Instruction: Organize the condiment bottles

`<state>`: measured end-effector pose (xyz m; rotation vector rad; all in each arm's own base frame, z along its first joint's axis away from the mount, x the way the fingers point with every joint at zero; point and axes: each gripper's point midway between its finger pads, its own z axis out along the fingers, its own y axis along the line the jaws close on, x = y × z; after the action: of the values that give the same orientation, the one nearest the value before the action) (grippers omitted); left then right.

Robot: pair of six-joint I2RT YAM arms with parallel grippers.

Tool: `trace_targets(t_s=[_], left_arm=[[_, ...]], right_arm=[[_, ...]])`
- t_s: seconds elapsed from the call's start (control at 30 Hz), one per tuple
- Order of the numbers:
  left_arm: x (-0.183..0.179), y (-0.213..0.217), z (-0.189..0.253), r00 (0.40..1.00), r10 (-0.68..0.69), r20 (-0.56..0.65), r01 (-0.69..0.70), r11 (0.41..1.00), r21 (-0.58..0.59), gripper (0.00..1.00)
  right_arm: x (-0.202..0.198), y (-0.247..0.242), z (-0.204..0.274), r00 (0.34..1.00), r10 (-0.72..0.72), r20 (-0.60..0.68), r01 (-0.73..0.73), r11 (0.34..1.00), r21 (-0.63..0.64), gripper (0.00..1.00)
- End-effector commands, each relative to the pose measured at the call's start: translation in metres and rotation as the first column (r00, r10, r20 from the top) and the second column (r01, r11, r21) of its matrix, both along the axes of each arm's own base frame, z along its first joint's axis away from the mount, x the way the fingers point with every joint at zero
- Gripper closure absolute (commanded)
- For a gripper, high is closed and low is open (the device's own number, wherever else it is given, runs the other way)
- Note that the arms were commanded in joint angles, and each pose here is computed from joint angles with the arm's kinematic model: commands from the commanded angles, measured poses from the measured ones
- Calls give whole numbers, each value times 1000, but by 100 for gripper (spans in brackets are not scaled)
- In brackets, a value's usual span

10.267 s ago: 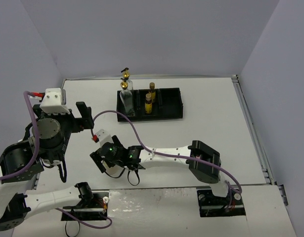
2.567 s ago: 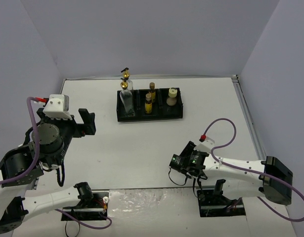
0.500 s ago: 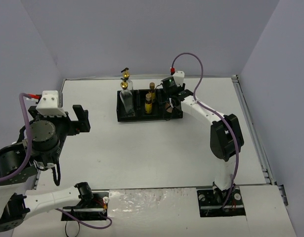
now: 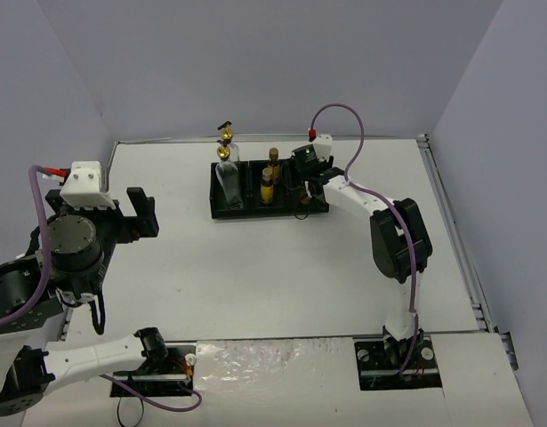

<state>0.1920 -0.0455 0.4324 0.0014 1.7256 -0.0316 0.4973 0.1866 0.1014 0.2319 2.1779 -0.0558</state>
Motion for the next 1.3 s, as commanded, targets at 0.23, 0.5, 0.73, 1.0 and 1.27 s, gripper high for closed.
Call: trace_targets(t_s=[0.23,0.5,0.73,1.0,1.27], left_arm=[[2,1,12,1000,16,18,-16,1000,-3,8],[1,3,13,1000,16,21,-16,1000,-13,8],[1,1,12,1000,13,18,-13,1000,-13,8],[2,-1,13,1000,12,20,-12,1000,-18,8],[4,-8,9,1000,2,14,-2,1000,-30,8]], right_arm=[[16,0,12,996,-10,93,7,1000,29,97],[12,-1,12,997,-15,81,13,1000,26,48],[10,-4,21,997,-17,82,16,1000,13,24],[-2,1,60,993,-10,120,4,999,47,22],[-29,-4,112,987,-2,163,-9,997,71,21]])
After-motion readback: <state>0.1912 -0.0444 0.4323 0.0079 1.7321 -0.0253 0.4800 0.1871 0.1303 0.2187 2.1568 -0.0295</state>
